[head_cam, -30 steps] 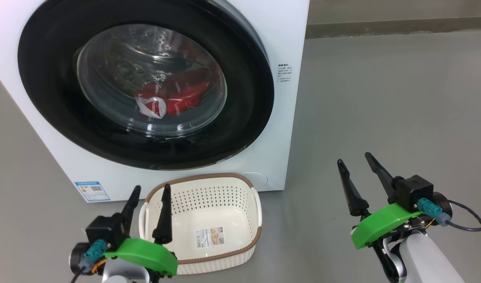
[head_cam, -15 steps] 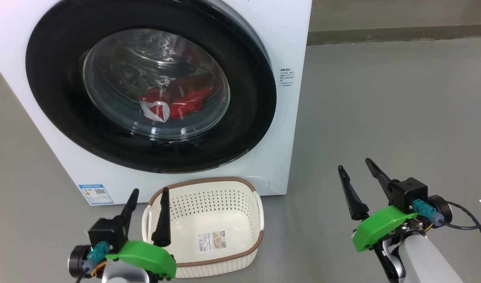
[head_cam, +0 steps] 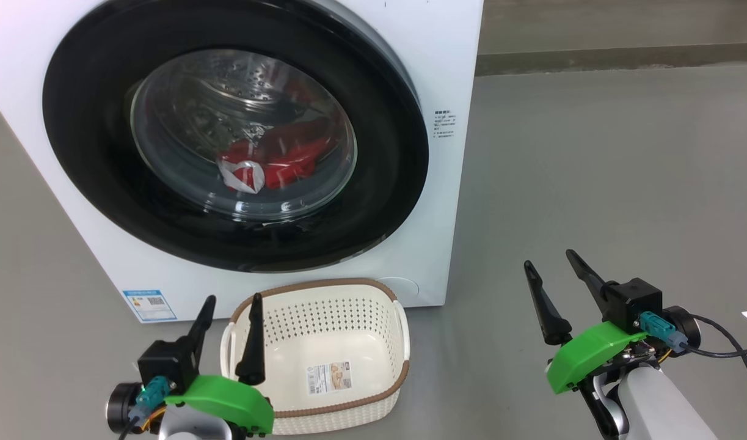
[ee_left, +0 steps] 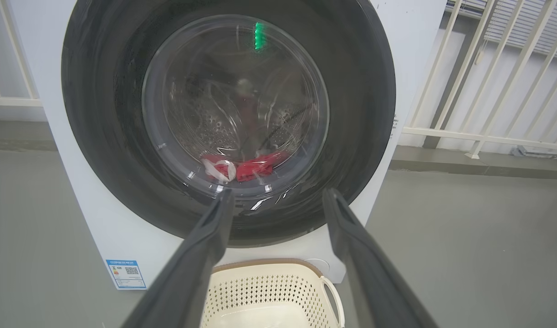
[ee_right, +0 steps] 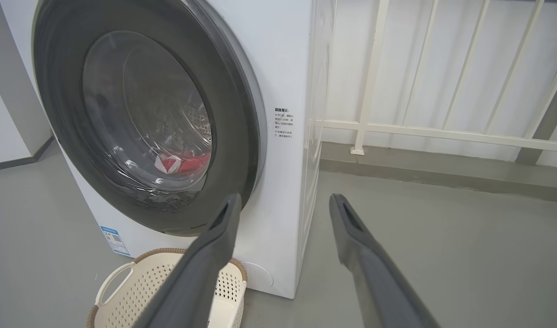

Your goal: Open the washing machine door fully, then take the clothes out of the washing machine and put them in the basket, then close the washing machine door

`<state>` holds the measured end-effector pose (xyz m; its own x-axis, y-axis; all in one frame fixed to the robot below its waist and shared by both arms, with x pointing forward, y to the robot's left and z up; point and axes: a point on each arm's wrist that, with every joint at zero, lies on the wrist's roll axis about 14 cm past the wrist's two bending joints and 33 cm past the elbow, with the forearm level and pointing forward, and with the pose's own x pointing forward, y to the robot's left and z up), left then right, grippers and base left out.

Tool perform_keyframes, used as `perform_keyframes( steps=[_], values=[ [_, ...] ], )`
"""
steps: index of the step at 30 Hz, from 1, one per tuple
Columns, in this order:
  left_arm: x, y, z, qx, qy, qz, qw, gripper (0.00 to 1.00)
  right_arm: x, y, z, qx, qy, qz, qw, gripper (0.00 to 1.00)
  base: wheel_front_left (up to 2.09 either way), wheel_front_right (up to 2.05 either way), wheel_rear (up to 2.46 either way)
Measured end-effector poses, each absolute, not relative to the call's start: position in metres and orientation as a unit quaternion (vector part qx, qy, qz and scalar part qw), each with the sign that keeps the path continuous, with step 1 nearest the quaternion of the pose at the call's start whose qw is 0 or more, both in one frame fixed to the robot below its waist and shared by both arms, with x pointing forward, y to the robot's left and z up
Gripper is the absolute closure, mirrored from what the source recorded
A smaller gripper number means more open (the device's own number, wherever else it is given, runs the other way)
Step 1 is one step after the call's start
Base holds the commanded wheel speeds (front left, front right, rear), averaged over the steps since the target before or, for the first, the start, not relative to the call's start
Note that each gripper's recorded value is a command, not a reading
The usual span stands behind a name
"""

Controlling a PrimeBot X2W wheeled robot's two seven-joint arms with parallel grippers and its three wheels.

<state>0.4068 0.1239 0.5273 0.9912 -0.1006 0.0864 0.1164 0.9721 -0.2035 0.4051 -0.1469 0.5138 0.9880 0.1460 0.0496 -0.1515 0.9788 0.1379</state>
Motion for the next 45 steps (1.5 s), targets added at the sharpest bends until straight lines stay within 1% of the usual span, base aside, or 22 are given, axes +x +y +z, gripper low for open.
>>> perform_keyframes(
  steps=[8,9,10,11,12,13,21,29,38,39,43,45],
  values=[
    [0.409,0.125,0.522,-0.105,-0.031,-0.053,0.993,0.0,0.409,-0.146,0.512,0.072,-0.017,0.076,0.994,0.0,0.0,0.0,0.0],
    [0.409,0.125,0.521,-0.106,-0.03,-0.053,0.993,0.0,0.409,-0.146,0.511,0.075,-0.017,0.075,0.994,0.12,0.0,0.0,0.0],
    [0.409,0.125,0.521,-0.106,-0.03,-0.053,0.993,0.0,0.411,-0.146,0.511,0.083,-0.017,0.074,0.994,0.48,0.0,0.0,0.0],
    [0.41,0.125,0.521,-0.106,-0.03,-0.053,0.993,0.0,0.412,-0.146,0.511,0.093,-0.017,0.072,0.993,0.65,0.0,0.0,0.0],
    [0.41,0.125,0.521,-0.106,-0.03,-0.053,0.992,0.0,0.415,-0.146,0.513,0.098,-0.02,0.071,0.992,0.84,0.0,0.0,0.0],
    [0.411,0.126,0.52,-0.11,-0.03,-0.052,0.992,0.0,0.418,-0.146,0.516,0.103,-0.024,0.071,0.992,1.0,0.0,0.0,0.0],
    [0.418,0.127,0.522,-0.119,-0.036,-0.051,0.991,0.0,0.438,-0.147,0.524,0.196,-0.033,0.058,0.978,1.0,0.0,0.0,0.0],
    [0.436,0.122,0.531,-0.122,-0.054,-0.06,0.989,0.0,0.473,-0.14,0.532,0.286,-0.04,0.056,0.956,1.0,0.0,0.0,0.0],
    [0.45,0.126,0.527,-0.123,-0.056,-0.056,0.989,0.0,0.516,-0.136,0.536,0.392,-0.033,0.049,0.918,1.0,0.0,0.0,0.0],
    [0.45,0.126,0.527,-0.123,-0.056,-0.056,0.989,0.0,0.516,-0.136,0.536,0.392,-0.033,0.049,0.918,1.0,0.0,0.0,0.0],
    [0.455,0.13,0.525,-0.122,-0.057,-0.051,0.99,0.0,0.533,-0.131,0.535,0.441,-0.013,0.055,0.896,1.0,0.0,0.0,0.0],
    [0.457,0.131,0.523,-0.122,-0.057,-0.05,0.99,0.0,0.54,-0.127,0.532,0.474,0.003,0.06,0.878,1.0,0.0,0.0,0.0]
  ],
)
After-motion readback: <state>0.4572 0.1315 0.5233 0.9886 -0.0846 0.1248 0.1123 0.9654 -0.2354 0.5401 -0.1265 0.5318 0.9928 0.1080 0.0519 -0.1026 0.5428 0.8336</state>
